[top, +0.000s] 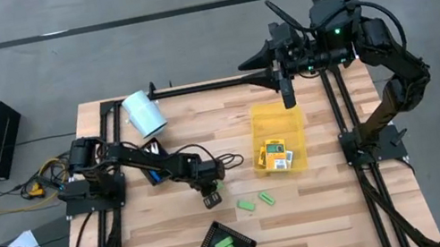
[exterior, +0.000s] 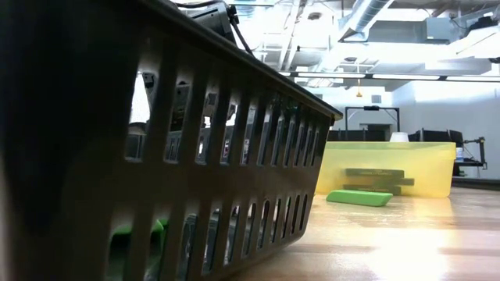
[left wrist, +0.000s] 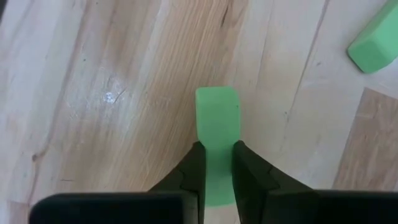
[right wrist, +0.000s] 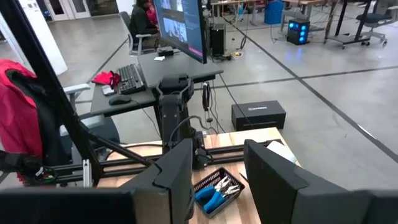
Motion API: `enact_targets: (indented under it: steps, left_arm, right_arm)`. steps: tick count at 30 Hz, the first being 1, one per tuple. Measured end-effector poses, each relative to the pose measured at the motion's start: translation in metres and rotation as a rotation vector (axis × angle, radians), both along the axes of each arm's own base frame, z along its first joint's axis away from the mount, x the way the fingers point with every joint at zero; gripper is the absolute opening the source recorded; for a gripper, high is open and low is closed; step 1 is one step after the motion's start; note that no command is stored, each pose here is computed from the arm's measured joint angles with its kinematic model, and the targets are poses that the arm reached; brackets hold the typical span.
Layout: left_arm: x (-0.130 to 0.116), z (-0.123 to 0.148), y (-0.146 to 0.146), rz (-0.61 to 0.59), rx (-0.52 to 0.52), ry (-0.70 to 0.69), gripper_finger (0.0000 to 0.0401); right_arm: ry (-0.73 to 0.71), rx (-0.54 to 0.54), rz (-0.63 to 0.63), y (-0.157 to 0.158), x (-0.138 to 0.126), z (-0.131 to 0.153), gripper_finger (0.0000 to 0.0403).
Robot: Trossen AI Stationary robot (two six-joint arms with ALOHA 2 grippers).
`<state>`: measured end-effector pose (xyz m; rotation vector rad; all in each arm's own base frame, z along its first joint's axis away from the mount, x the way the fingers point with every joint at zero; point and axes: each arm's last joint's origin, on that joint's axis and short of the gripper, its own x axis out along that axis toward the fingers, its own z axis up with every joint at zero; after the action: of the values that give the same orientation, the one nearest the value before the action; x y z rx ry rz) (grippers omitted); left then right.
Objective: Pick & Place School Supplies
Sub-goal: Put the green eraser into the bottom black bin
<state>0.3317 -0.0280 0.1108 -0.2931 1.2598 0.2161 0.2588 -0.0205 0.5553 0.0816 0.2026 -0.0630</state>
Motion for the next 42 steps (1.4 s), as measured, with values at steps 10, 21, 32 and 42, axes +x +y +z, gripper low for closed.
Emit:
enact_targets:
  steps: [10, 21, 32, 42]
  left_arm:
    - [-0.005, 0.029, 0.006, 0.097, 0.085, -0.108, 0.0038]
    - [-0.017, 0.085, 0.002, 0.132, -0.004, -0.288, 0.0005]
    - [-0.024, 0.092, -0.015, -0.009, -0.042, -0.268, 0.0002]
    - [-0.006, 0.038, -0.02, -0.223, -0.131, -0.136, 0.0131]
  right_arm:
    - [-0.049, -0.004, 0.001, 0.0, 0.001, 0.005, 0.0133]
    - [-0.051, 0.003, -0.004, -0.001, 0.001, 0.005, 0.0128]
    - [-0.092, 0.009, -0.012, -0.003, 0.001, 0.009, 0.0128]
    - [-0.103, 0.041, -0.014, -0.002, 0.001, 0.01, 0.0128]
